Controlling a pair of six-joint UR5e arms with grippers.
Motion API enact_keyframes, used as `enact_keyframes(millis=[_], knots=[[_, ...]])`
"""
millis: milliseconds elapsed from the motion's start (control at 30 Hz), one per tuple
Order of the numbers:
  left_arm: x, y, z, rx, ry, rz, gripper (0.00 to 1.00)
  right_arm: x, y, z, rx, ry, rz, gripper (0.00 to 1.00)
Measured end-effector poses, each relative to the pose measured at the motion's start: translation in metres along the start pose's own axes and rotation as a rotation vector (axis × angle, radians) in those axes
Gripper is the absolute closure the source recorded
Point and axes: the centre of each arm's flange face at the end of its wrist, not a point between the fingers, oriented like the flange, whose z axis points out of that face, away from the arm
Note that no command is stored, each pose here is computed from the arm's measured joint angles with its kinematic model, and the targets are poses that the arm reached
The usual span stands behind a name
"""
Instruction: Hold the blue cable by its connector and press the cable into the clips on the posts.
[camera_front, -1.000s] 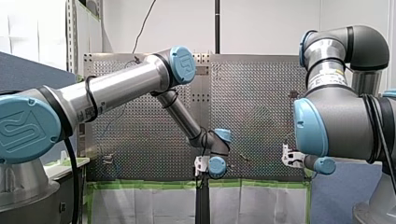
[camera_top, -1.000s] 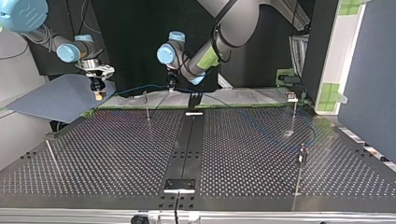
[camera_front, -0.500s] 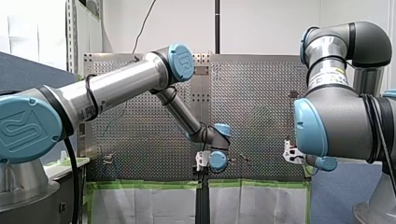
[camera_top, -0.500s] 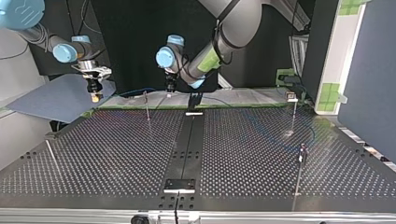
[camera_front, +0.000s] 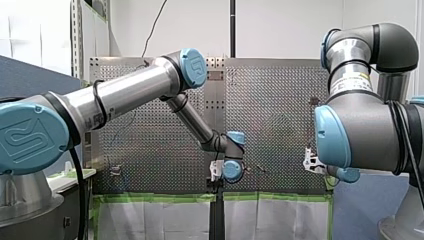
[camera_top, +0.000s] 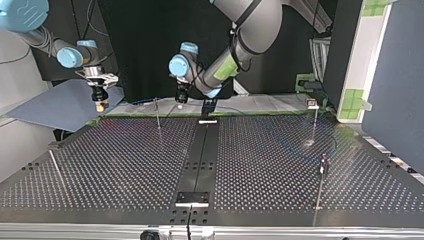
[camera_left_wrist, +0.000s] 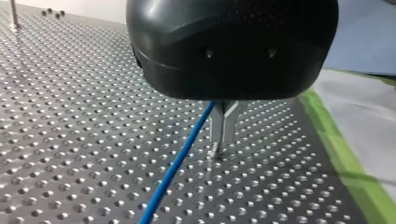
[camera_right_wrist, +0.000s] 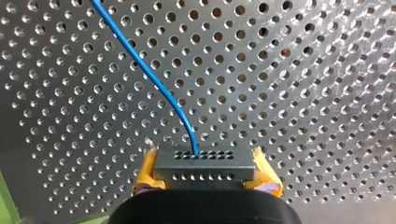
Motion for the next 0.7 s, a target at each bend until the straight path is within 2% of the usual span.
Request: enact_keyframes(millis=[367, 500, 700], knots=[[-0.001, 0.004, 0.020, 0.006, -0.015, -0.019, 1.00, 0.002, -0.014, 0.009, 0.018, 0.015, 0.005, 1.00], [-0.001, 0.005, 0.027, 0.010, -0.020, -0.036, 1.00, 0.003, -0.012, 0.012, -0.002, 0.025, 0.018, 1.00], [-0.002, 0.011, 0.034, 0.007, -0.020, -0.043, 1.00, 0.008, -0.002, 0.016, -0.051, 0.051, 0.041, 1.00]])
